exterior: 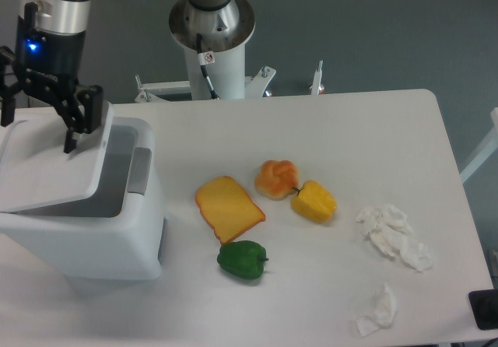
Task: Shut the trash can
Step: 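Push the raised white lid down over the trash can opening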
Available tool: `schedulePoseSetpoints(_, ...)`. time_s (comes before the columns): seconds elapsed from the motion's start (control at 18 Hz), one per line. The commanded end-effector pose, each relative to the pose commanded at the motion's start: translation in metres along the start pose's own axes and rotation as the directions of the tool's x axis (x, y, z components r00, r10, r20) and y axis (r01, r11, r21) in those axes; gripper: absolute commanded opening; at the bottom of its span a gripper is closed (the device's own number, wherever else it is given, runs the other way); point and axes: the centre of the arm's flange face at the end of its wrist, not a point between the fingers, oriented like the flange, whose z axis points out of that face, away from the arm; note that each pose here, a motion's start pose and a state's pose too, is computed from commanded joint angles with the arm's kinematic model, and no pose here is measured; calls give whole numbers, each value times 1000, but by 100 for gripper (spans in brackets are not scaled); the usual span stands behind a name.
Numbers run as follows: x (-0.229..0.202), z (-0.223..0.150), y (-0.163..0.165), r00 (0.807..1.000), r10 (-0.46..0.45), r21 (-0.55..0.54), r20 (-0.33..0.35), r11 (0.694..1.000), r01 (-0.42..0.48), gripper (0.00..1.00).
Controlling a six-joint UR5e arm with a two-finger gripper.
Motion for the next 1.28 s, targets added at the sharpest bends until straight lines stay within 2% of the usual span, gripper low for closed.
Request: schedulePoseSetpoints(1.28,-30,38,10,999,-39,-63,-4,997,39,100)
